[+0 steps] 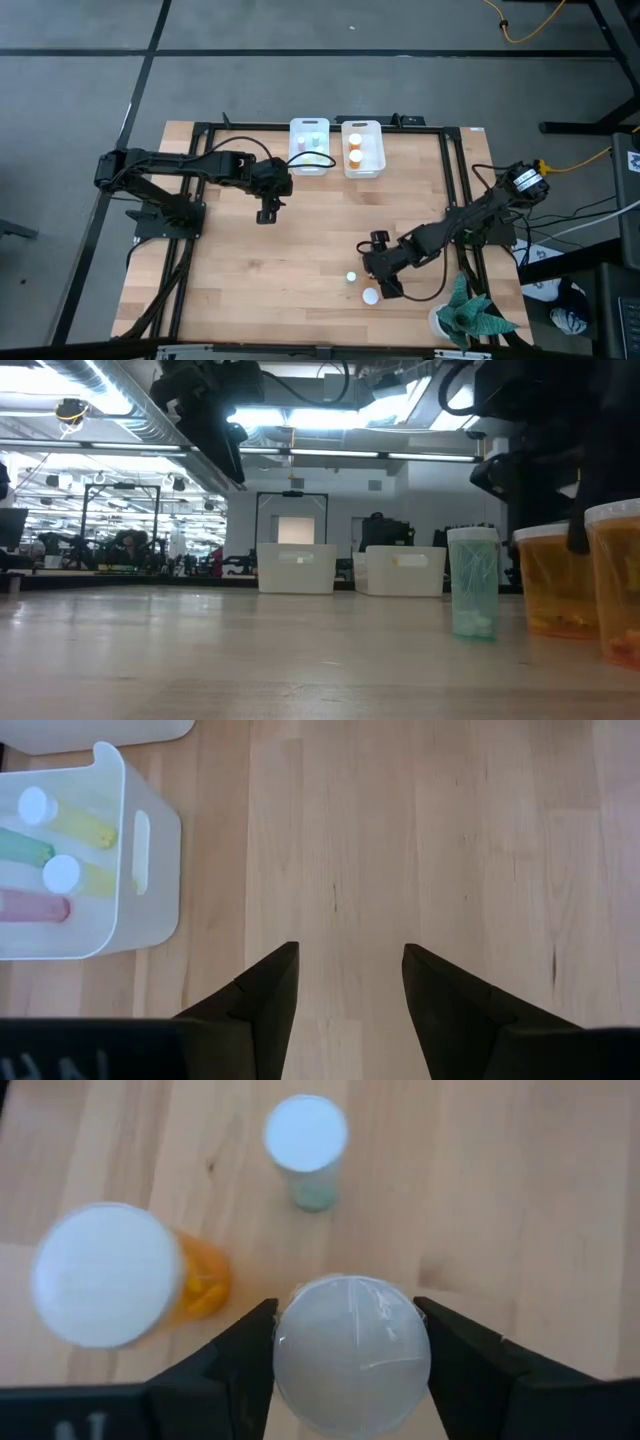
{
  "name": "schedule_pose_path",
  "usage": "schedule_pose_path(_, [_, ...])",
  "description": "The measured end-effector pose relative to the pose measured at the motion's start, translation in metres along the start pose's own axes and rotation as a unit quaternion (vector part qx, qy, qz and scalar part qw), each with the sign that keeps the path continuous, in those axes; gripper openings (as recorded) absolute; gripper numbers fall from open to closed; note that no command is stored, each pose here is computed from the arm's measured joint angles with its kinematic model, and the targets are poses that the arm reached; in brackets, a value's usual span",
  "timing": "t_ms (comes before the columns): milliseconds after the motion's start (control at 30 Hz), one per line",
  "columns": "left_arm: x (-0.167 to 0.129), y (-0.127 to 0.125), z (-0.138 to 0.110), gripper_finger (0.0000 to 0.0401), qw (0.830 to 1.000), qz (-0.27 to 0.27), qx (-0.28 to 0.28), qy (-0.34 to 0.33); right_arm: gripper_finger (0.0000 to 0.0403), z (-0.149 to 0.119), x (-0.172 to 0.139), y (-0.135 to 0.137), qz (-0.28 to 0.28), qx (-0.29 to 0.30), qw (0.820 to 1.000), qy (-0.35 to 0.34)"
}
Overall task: Pick and place medicine bottles into bin by pill shape (circle, oval)
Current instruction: Put the orange capsule bottle into the white right bin
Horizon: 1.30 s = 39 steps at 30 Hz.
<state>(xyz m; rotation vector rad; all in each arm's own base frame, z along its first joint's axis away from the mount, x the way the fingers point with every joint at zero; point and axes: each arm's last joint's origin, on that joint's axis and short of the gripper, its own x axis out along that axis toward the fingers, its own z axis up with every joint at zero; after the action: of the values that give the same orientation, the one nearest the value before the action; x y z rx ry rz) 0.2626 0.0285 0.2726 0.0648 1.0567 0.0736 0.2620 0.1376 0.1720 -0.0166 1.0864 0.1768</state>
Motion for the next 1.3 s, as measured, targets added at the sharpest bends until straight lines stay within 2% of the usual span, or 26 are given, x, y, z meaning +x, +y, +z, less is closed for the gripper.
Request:
schedule_pose_path(133, [0.0,0.0,0.0,0.0171,1.0,0.0,0.0,0.0,0.021,0.002,-0.009,-0.01,-0.02,0.002,1.0,0.007])
schedule_pose_path(333, [0.0,0.0,0.0,0.0171,1.0,0.0,0.003,0.0,0.0217,0.019,-0.058,-0.033,-0.121,-0.022,0.992,0.015])
schedule_pose_path(500, [0.0,0.0,0.0,0.0171,1.0,0.0,0.003,0.0,0.021,0.04,-0.106,-0.066,-0.259,-0.038,0.965,-0.03])
schedule_pose_path(567, [0.0,0.0,0.0,0.0171,1.0,0.0,0.003,0.0,0.021,0.048,-0.122,-0.085,-0.304,-0.016,0.951,-0.051])
schedule_pose_path(700, [0.0,0.0,0.0,0.0171,1.0,0.0,0.003,0.0,0.0211,0.054,-0.145,-0.131,-0.351,0.046,0.933,-0.068])
schedule_pose_path(767, [0.0,0.0,0.0,0.0171,1.0,0.0,0.003,0.0,0.0211,0.054,-0.15,-0.157,-0.351,0.075,0.93,-0.077])
schedule_pose_path(900, [0.0,0.0,0.0,0.0171,1.0,0.0,0.003,0.0,0.0212,0.049,-0.149,-0.212,-0.304,0.134,0.938,-0.094])
schedule_pose_path(1067, [0.0,0.0,0.0,0.0171,1.0,0.0,0.004,0.0,0.0212,0.032,-0.138,-0.275,-0.293,0.205,0.93,-0.084])
schedule_pose_path(1300, [0.0,0.0,0.0,0.0171,1.0,0.0,0.004,0.0,0.0213,0.005,-0.104,-0.33,-0.277,0.263,0.923,-0.034])
